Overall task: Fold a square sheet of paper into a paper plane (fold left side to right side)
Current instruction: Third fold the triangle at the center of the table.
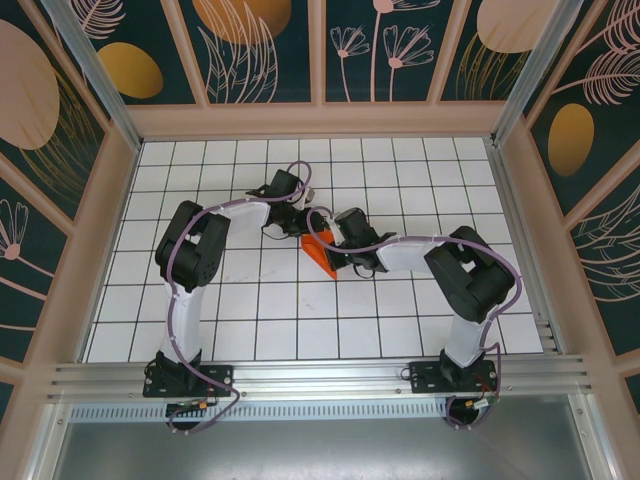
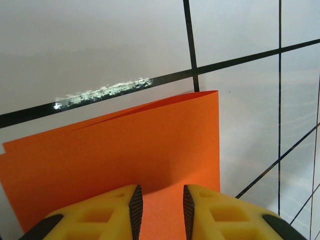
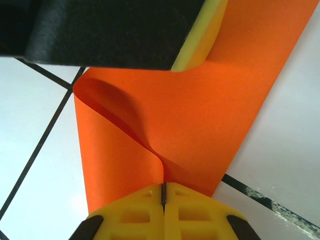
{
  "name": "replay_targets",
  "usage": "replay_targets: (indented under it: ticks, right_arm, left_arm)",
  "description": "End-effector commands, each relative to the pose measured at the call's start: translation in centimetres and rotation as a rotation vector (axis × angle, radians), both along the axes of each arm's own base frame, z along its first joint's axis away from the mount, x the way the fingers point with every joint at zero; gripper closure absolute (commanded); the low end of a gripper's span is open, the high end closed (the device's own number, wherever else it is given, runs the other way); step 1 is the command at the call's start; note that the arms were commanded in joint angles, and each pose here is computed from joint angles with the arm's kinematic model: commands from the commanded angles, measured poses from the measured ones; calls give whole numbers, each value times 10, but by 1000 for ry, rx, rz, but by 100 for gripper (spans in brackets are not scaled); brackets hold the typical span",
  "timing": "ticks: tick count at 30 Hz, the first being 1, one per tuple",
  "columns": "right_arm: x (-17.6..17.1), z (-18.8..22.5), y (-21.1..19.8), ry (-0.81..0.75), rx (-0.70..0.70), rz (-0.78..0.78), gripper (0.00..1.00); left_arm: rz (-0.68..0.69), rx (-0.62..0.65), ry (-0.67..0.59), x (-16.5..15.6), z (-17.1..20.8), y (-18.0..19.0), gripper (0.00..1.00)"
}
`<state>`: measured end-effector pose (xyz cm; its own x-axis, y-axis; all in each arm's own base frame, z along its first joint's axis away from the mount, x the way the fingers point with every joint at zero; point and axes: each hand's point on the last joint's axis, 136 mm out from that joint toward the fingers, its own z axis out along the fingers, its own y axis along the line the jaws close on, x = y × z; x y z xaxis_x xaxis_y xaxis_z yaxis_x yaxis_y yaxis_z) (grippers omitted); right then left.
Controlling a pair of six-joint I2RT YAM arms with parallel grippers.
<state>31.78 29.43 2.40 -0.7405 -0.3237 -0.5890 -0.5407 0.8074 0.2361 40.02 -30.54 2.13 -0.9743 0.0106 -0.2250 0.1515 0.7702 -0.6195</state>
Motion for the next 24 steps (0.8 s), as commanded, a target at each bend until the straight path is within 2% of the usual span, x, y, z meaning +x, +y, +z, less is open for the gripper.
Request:
replay_targets:
  ticks: [1,14,24]
  right_arm:
    - [6,-2,-2,13,-14,-27,100]
    - [-2,-13,-11,46,-38,-45,100]
    - [-13,-29,-18,101,-78,-38,100]
  left_arm:
    - [-16,73,56,-14,-30,4,69]
    - [-15,70,54,-14,-28,4,68]
    - [-9,57,-21,1,9,3,65]
